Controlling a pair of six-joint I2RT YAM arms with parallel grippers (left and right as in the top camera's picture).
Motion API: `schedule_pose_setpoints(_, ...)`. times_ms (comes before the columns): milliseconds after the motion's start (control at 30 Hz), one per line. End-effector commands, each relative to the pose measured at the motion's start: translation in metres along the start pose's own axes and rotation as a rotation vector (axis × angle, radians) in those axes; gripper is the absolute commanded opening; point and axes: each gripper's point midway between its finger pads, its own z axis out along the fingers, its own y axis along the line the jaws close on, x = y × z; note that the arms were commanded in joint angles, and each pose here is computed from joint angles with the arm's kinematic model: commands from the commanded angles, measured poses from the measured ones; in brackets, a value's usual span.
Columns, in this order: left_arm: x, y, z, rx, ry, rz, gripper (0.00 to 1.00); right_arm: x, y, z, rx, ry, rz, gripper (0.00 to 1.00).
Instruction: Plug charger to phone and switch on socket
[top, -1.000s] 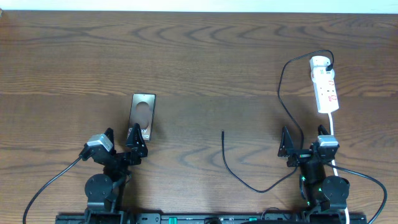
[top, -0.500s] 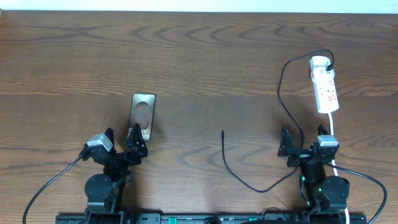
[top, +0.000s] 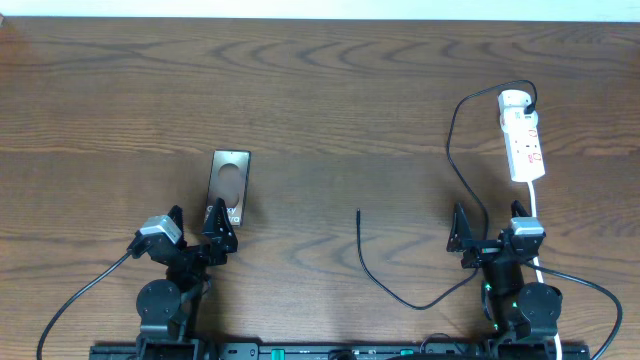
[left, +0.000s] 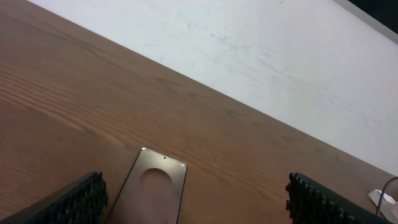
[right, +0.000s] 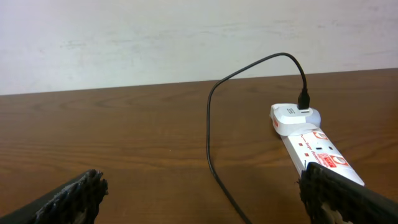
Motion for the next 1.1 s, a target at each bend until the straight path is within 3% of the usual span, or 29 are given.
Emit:
schedule_pose_setpoints(0, 0.001, -0.001, 0.001, 0.013, -0.008, 0.014, 0.91, 0.001, 0.003, 0.000, -0.010, 0.002, 0.014, 0.99)
schedule_pose_setpoints(200, -0.062, -0.034, -0.013, 0.085, -0.168, 0.101, 0.92, 0.001, 0.003, 0.000, -0.010, 0.002, 0.014, 0.99)
schedule_pose_setpoints(400, -0.117, -0.063, -0.013, 0.041, -0.086, 0.231, 0.91, 0.001, 0.003, 0.000, -0.010, 0.002, 0.014, 0.99)
schedule_pose_setpoints(567, -0.147, -0.092, 0.023, 0.028, 0.146, 0.269, 0.91, 0.001, 0.003, 0.000, -0.010, 0.002, 0.014, 0.99)
schedule_pose_setpoints(733, -0.154, -0.115, 0.075, 0.049, 0.439, 0.277, 0.92, 0.001, 0.003, 0.000, -0.010, 0.002, 0.014, 0.99)
schedule_pose_setpoints(933, -0.127, -0.098, 0.136, -0.061, 0.769, 0.278, 0.91, 0.001, 0.003, 0.000, -0.010, 0.002, 0.014, 0.99)
schedule_pose_setpoints(1067, -0.095, -0.078, 0.159, -0.116, 0.909, 0.259, 0.91, 0.001, 0.003, 0.000, -0.010, 0.002, 0.014, 0.99)
